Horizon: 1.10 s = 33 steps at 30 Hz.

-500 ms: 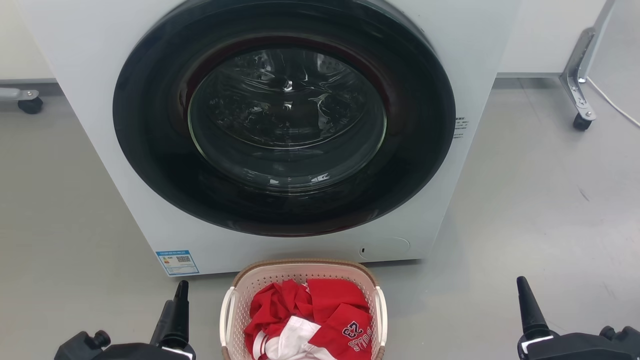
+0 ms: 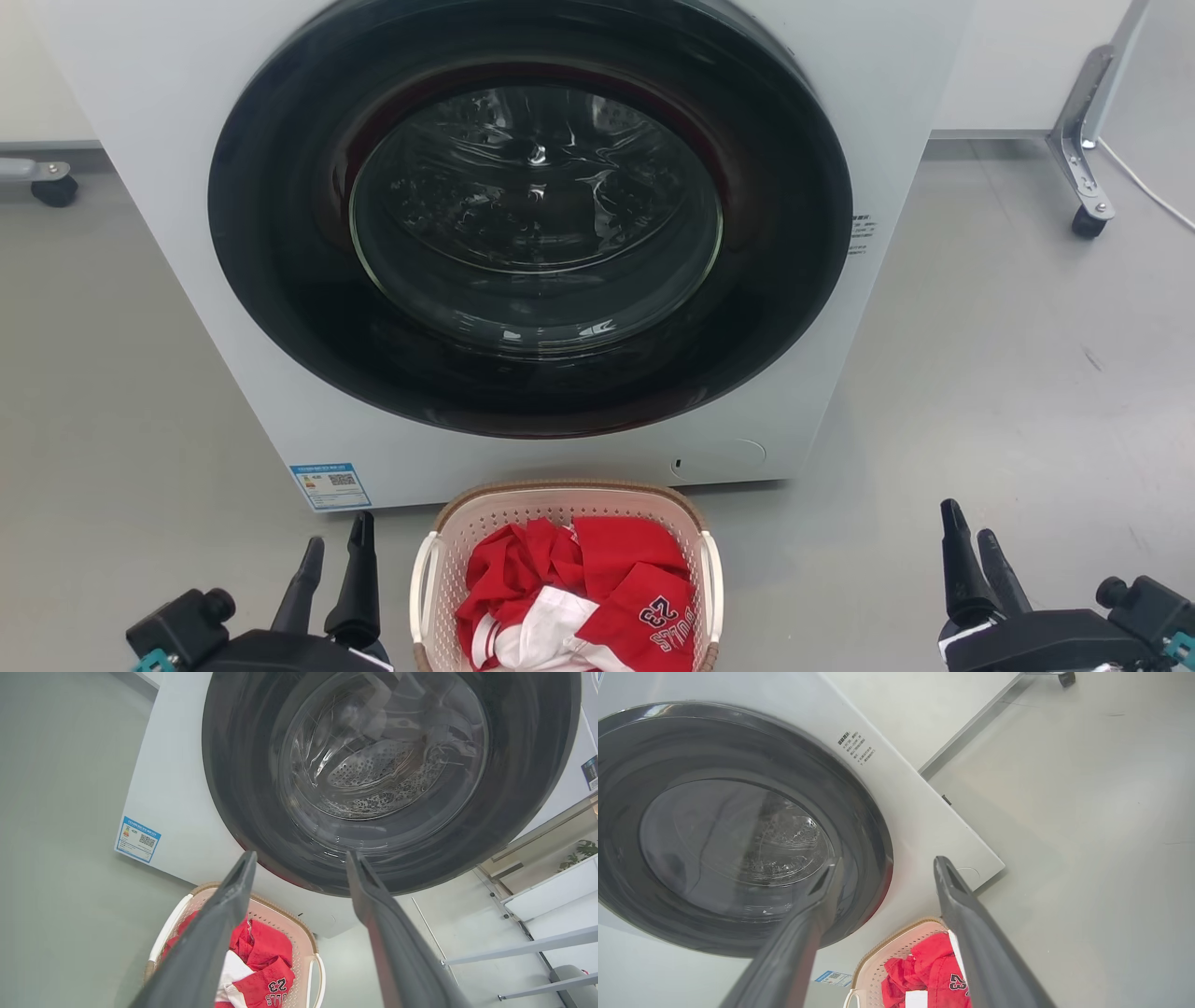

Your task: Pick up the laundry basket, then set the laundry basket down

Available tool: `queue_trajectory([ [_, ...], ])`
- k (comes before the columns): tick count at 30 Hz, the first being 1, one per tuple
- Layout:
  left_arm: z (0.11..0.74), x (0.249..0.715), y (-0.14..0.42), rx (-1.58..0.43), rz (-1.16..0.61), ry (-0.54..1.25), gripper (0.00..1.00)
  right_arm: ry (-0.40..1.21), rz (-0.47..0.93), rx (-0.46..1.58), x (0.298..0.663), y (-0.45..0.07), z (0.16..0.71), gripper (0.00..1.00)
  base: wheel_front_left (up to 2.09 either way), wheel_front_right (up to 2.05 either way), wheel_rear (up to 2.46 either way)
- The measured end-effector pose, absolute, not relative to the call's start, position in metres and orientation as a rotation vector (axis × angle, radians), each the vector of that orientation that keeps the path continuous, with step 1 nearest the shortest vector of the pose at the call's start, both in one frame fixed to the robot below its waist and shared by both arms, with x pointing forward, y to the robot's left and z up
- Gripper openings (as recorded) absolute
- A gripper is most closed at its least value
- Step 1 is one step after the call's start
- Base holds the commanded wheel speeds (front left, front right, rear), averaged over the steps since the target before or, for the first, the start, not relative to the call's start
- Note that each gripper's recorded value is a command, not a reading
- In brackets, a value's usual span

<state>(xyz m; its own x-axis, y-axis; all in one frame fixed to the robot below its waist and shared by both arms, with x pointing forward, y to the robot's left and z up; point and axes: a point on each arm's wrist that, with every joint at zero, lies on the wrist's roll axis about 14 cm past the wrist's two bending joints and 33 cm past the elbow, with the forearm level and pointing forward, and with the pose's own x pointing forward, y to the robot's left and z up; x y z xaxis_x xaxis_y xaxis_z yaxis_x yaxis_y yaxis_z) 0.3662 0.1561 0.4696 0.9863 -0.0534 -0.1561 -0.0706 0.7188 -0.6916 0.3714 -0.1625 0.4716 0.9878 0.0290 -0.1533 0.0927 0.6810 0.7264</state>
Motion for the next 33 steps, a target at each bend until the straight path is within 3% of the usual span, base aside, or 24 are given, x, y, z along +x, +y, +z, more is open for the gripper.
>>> queue_trajectory([
  [33,0.510,0.371,0.134,-0.220,-0.082,-0.027,1.00,-0.038,0.055,0.290,0.376,-0.140,0.515,1.00,0.00,0.00,0.00],
])
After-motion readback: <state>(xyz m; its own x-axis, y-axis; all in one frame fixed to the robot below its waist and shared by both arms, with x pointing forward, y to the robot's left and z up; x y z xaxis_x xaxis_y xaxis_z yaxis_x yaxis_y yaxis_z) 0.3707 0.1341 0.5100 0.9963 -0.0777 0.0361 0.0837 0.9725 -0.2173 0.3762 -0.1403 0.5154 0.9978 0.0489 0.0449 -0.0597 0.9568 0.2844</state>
